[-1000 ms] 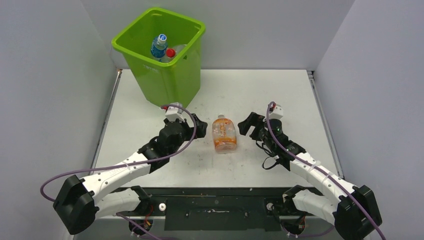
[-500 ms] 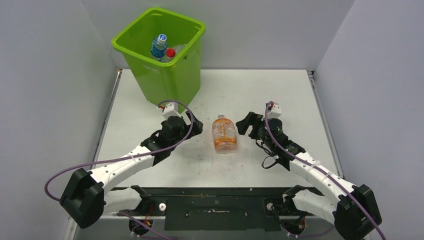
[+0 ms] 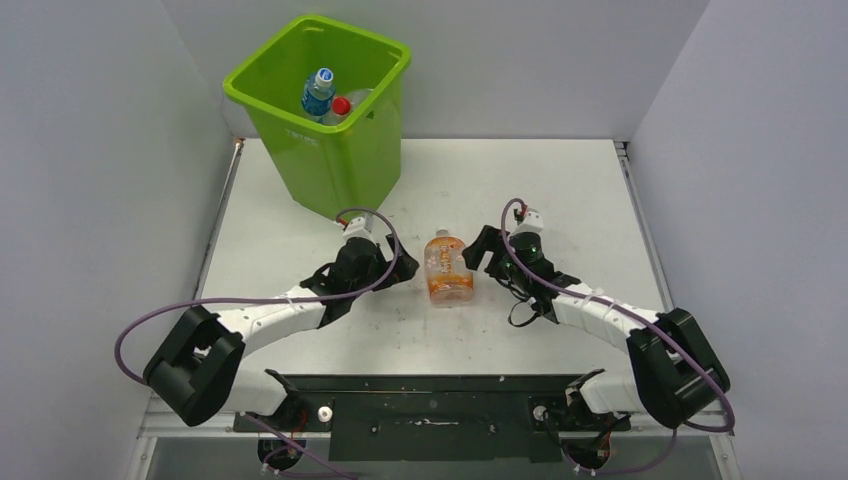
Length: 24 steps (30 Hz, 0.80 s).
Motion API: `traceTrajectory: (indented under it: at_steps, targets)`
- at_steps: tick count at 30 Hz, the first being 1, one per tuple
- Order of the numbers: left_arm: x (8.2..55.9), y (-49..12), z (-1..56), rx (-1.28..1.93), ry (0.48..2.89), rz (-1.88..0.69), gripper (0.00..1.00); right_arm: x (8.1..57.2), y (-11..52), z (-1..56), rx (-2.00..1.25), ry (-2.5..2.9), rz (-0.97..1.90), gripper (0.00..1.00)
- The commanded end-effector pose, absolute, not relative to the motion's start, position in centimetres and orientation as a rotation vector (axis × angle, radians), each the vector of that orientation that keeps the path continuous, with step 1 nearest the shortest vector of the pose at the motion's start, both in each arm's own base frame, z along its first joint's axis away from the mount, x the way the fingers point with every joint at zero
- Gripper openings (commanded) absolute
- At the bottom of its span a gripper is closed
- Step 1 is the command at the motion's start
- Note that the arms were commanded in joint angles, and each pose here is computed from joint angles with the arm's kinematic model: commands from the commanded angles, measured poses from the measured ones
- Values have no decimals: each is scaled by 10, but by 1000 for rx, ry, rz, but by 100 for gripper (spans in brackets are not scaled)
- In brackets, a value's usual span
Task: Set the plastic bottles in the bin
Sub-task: Pick up the plastic bottle at the center of the board.
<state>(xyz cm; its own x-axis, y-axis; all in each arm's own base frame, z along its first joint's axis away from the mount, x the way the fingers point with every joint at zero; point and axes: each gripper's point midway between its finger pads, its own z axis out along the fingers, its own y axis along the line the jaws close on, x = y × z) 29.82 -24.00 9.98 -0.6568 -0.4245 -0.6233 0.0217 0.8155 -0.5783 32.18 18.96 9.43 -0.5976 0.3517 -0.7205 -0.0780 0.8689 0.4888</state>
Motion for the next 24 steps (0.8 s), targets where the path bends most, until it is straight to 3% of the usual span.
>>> traceTrajectory:
  at_steps: [1,15,23,24]
  targets:
    - [308,-259,111,-282,2105,-829,97,348,204,123,201,2025,677,90]
    - [320,-262,106,-282,2084,-795,98,352,209,92,202,2060,706,90]
    - [312,-298,91,-180,2170,-902,100,339,221,70,178,2136,758,91]
    - [309,-301,88,-172,2178,-917,94,335,219,67,182,2146,757,91]
